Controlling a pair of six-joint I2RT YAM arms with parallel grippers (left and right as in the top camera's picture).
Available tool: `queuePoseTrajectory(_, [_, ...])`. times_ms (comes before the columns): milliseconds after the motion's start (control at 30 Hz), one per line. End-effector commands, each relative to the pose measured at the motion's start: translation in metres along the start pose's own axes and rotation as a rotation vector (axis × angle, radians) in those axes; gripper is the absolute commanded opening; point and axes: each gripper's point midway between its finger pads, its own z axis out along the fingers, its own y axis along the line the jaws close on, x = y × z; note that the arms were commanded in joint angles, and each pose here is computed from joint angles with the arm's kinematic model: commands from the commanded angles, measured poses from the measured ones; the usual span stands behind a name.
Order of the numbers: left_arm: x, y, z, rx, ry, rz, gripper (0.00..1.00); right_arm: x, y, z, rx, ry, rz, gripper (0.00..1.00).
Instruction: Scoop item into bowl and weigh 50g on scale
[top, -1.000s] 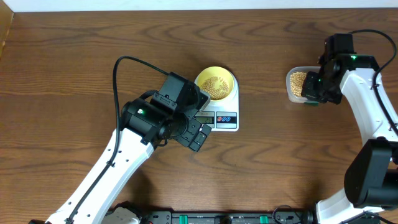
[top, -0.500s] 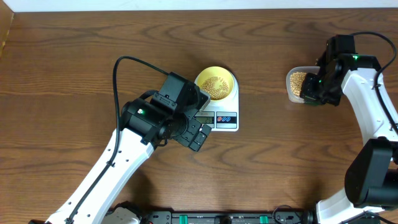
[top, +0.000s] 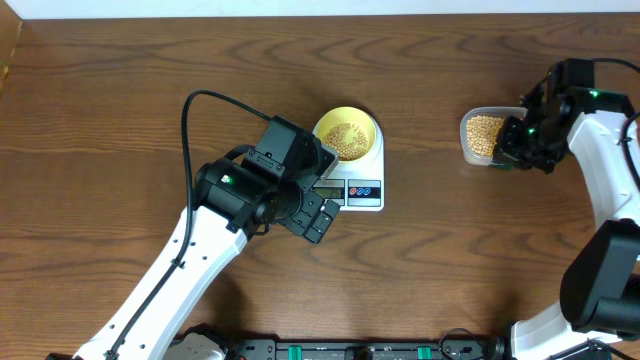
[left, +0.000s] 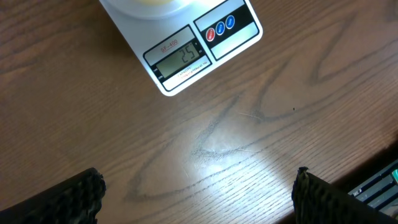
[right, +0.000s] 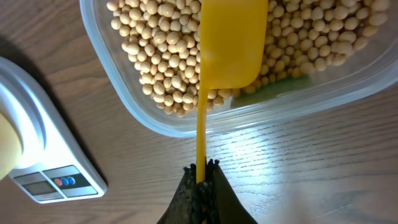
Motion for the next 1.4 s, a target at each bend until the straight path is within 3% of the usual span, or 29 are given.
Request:
queuePoseTrajectory(0, [-0.0036,-0.0003,-0.0054,-0.003,-0.019,0.006,0.98,0.0068,0.0102,0.0029,-0.089,0.041,-0.017,0.01])
queuePoseTrajectory(500, [-0.0036,-0.0003,-0.0054,-0.003,-0.019,0.006,0.98,0.0065,0.0152,0.0013,-0.136,0.043,-0.034,0.01])
queuePoseTrajectory(1367, [-0.0036,-0.0003,-0.0054,-0.003,-0.019,0.006,0.98,-0.0004,0.0080,0.0012,-0.449,0.014,0.073,0.01])
